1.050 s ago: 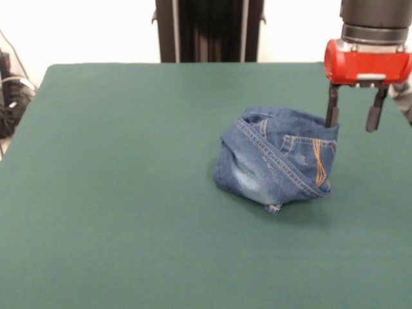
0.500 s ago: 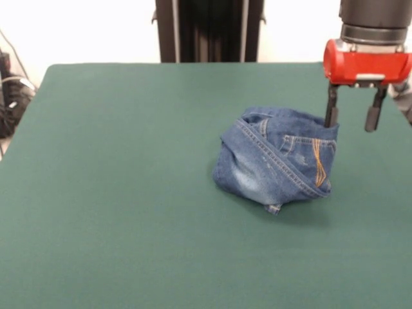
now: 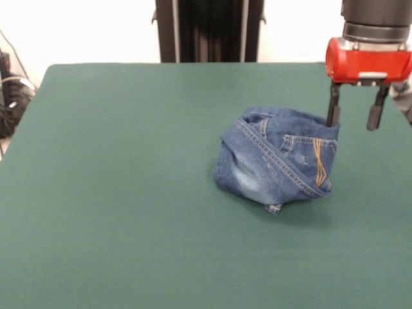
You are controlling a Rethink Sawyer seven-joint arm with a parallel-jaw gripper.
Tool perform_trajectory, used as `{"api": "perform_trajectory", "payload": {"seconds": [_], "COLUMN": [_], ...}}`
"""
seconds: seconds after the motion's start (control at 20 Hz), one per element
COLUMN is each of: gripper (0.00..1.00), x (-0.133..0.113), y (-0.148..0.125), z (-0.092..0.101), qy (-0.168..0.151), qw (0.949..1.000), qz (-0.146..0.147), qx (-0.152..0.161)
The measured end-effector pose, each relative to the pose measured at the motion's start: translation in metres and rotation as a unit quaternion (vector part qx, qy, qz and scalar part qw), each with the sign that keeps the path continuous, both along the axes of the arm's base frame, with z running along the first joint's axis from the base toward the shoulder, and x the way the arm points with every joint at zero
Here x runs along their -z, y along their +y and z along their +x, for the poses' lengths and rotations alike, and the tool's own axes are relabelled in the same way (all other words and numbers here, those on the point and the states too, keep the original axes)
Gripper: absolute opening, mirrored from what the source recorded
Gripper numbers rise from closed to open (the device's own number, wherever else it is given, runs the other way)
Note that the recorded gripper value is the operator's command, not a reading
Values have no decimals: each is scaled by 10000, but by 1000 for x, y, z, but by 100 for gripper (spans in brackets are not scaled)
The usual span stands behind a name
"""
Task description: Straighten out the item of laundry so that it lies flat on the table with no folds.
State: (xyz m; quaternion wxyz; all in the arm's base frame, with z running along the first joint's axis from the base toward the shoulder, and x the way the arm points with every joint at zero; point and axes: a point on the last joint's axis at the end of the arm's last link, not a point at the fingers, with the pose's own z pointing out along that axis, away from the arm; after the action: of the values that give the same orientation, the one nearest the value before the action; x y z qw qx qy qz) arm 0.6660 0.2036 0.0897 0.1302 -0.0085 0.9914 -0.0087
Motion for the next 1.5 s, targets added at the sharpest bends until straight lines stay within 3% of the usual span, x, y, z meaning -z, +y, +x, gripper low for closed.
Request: {"api": "perform_trajectory", "payload": {"seconds": [0.65, 1.25, 1.5], "gripper": [100, 100, 100], "x": [-3, -48, -52], "y": [-2, -3, -2], "z": [-5, 0, 1], "qy": [18, -250, -228], "qw": [10000, 9997, 9997], "qz": [-13, 21, 30], "qx": [-8, -29, -42]}}
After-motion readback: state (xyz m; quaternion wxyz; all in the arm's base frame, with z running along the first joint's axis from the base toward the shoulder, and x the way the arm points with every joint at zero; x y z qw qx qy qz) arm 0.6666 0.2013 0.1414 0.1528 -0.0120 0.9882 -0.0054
